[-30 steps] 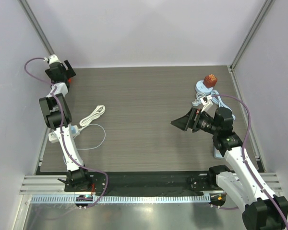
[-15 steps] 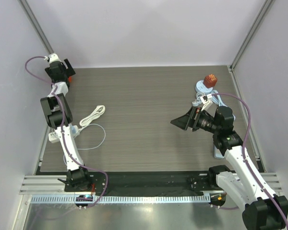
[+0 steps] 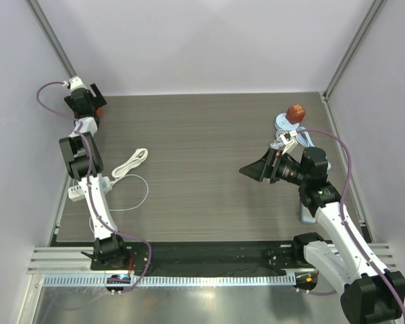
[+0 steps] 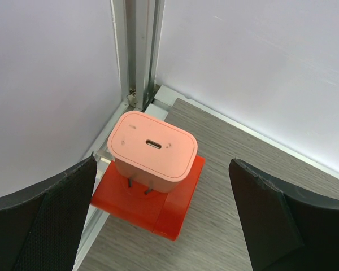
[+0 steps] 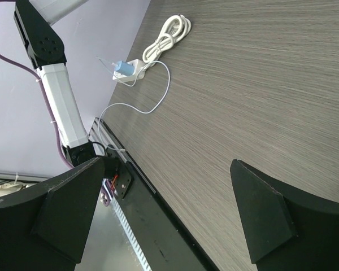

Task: Pull the plug off the socket

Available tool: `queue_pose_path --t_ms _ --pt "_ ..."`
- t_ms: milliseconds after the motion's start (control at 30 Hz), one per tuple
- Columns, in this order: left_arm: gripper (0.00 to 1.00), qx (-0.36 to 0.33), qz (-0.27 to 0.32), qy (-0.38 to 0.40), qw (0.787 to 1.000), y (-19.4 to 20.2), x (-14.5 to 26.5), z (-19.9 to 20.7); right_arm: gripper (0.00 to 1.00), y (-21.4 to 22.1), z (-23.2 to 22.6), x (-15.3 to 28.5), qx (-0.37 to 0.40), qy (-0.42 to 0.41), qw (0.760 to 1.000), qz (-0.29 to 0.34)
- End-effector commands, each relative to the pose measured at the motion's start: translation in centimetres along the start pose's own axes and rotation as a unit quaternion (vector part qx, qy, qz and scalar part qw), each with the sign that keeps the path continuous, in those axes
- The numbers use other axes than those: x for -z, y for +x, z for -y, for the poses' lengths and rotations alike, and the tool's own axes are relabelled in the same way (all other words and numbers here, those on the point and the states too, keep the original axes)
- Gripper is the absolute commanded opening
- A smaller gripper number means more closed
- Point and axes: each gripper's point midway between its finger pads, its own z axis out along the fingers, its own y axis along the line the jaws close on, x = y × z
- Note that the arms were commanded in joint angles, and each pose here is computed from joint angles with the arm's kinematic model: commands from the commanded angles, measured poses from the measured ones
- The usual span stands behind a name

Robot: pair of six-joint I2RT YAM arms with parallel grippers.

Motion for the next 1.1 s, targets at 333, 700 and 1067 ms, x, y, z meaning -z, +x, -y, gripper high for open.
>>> queue_pose_path --t_ms 333,700,1067 --pt "0.77 0.022 0.058 0.040 0.997 -3.2 -0.9 0.6 1.00 -1.9 -1.3 -0.2 0.018 -0.016 1.000 0.016" --pt "0.54 -0.001 0.037 0.042 0.998 -2.6 -0.1 0.9 1.00 -2.2 -1.8 0.0 0.023 -0.020 0.999 0.021" --pt "0.40 -0.049 -0.033 0.067 0.996 0.2 3.5 4.7 1.00 -1.6 0.3 -0.1 0.012 0.026 0.999 0.018"
